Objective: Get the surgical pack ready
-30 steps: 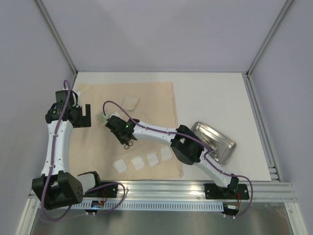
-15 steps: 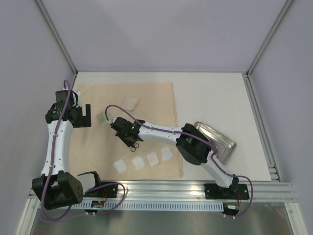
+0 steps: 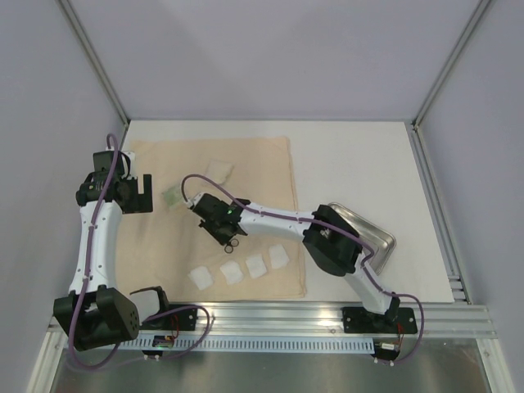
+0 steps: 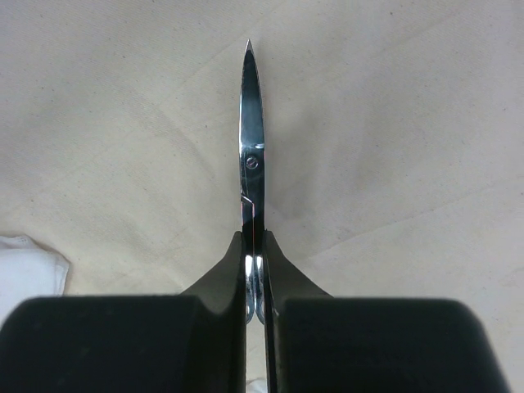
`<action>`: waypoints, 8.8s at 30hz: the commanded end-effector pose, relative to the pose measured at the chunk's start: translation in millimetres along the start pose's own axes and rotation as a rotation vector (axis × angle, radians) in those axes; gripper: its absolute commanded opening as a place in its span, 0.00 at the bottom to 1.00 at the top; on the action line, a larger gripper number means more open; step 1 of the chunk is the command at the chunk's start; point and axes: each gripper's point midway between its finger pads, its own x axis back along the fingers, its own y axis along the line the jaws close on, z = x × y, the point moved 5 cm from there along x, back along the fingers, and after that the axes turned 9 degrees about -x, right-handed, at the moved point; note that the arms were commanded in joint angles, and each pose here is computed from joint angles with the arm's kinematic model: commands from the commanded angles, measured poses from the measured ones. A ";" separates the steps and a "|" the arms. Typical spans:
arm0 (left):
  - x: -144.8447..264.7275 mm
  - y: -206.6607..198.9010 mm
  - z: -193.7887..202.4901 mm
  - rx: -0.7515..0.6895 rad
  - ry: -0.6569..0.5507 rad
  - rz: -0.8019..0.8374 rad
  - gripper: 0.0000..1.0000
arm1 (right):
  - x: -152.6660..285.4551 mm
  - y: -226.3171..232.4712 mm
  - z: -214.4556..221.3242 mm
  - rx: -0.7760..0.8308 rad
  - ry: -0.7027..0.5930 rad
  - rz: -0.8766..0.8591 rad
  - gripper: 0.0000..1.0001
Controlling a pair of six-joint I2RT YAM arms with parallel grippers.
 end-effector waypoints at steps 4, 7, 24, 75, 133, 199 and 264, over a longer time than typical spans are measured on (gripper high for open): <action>0.9 1.3 -4.6 0.006 -0.020 0.004 1.00 | 33.5 -5.7 -26.4 0.007 -0.116 -0.020 0.01; 1.3 1.4 -4.7 0.006 -0.020 0.004 1.00 | 34.6 -9.6 -24.2 0.011 -0.113 -0.014 0.01; -0.4 0.5 -5.8 0.004 -0.013 0.014 1.00 | 101.1 -88.0 11.8 0.189 -0.131 0.048 0.00; 0.1 -2.0 -7.3 0.003 0.001 0.042 1.00 | 166.2 -236.4 197.0 0.270 0.353 0.492 0.24; 7.2 -26.4 1.4 -0.067 -0.051 0.232 0.94 | 62.5 -100.5 134.2 -0.629 0.178 -0.329 0.33; 10.7 -25.4 2.3 -0.071 -0.069 0.221 0.94 | 51.3 -57.9 118.7 -0.704 0.269 -0.418 0.37; 7.8 -26.1 -1.1 -0.068 -0.044 0.239 0.94 | 139.2 -241.9 143.9 -0.044 0.249 0.065 0.01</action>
